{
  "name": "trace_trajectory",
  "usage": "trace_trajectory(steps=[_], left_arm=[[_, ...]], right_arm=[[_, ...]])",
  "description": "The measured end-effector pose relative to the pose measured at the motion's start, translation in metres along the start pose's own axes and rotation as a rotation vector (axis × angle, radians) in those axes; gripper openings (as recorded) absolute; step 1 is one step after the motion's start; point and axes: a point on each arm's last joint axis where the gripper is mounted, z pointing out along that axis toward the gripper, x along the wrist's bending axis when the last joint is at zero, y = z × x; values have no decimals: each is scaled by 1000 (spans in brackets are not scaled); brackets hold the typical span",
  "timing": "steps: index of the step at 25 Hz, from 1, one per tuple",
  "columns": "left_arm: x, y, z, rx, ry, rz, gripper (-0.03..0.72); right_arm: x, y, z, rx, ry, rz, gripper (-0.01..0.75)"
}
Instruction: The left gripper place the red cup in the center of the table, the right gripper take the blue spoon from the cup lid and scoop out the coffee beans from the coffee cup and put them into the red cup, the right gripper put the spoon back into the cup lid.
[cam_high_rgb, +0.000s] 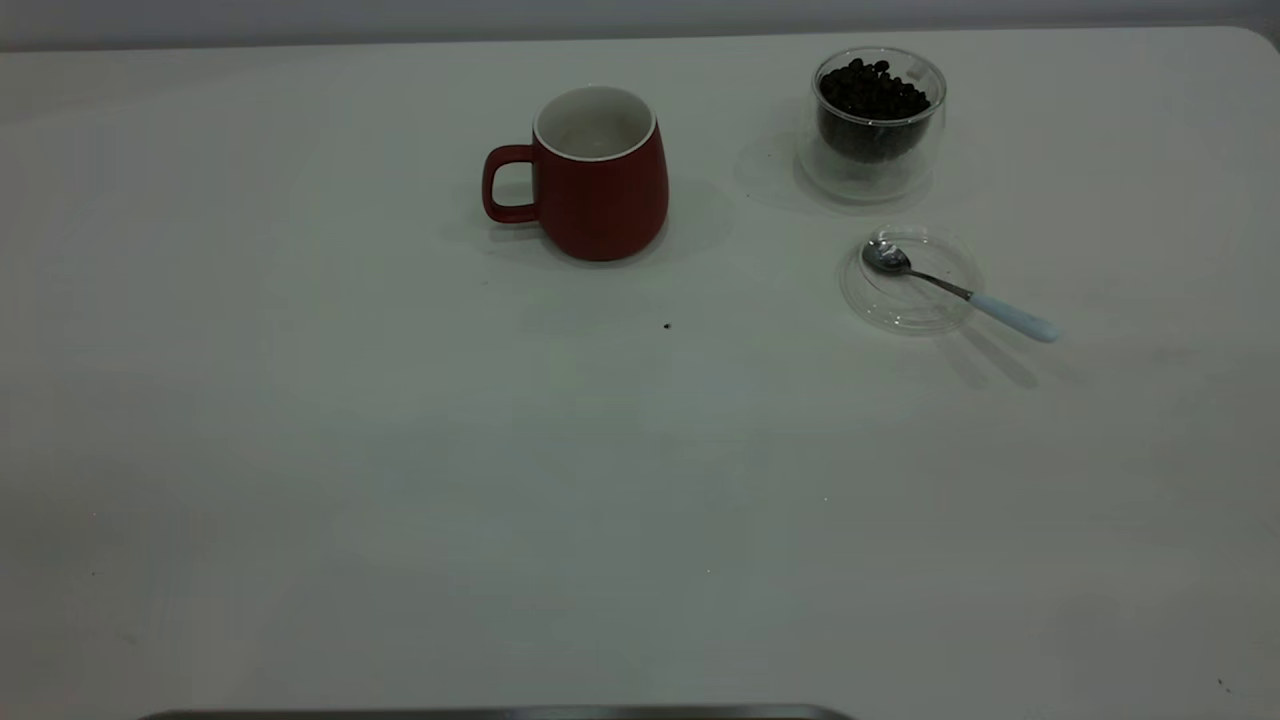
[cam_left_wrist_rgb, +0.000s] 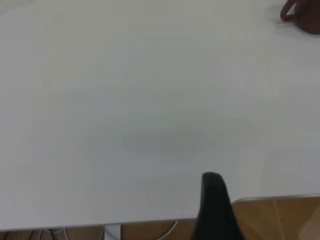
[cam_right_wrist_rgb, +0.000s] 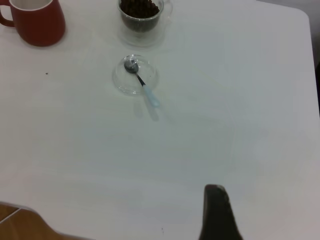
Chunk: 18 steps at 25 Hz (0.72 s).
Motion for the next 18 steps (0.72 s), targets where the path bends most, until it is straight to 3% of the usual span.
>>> trace_trajectory(steps=[10, 18], left_arm=[[0, 0, 0, 0, 0, 0, 587], [0, 0, 0, 0, 0, 0, 587]], right_arm=[[-8, -1, 0, 1, -90, 81, 523], [-9, -1, 0, 1, -99, 92, 523]])
